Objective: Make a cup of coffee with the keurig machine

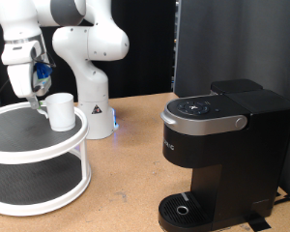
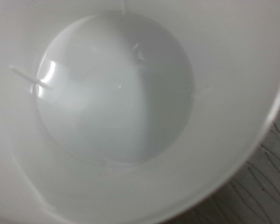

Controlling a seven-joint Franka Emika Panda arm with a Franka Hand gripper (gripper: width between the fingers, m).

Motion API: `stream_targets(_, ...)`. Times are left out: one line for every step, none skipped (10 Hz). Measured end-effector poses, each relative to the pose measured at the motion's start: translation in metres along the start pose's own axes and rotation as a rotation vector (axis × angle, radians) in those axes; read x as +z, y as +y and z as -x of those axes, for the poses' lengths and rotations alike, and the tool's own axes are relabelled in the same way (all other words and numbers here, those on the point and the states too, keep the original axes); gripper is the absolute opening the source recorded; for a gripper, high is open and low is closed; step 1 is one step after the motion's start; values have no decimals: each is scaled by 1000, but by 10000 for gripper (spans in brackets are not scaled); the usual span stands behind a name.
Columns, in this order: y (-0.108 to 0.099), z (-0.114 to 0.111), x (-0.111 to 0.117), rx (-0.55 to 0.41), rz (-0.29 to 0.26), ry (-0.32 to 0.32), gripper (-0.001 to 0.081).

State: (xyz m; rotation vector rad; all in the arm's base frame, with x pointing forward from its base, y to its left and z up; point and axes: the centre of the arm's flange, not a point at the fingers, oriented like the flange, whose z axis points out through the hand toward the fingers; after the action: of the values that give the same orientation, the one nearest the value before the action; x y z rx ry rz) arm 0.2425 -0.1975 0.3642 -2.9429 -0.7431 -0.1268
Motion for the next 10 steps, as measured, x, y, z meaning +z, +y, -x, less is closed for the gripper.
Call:
stream_targets(-1,0,2,2,-3,-5,806)
stream_targets(-1,1,4,11,-7,-7,806)
stream_targets(-2,1,5,26,-8,-10,806)
stream_targets(-3,1,7,38,-10,-16,806)
stream_targets(-4,1,8,44,-11,-20,806)
stream_targets(-5,1,10,45,-14,-22,806)
stream_targets(-5,2,11,48,-12,-17,806)
stream_targets(-4,3,11,53,-12,-8,806)
stream_targets(-3,7,11,52,-18,7,806)
stream_targets(-1,11,11,45,-24,25,806)
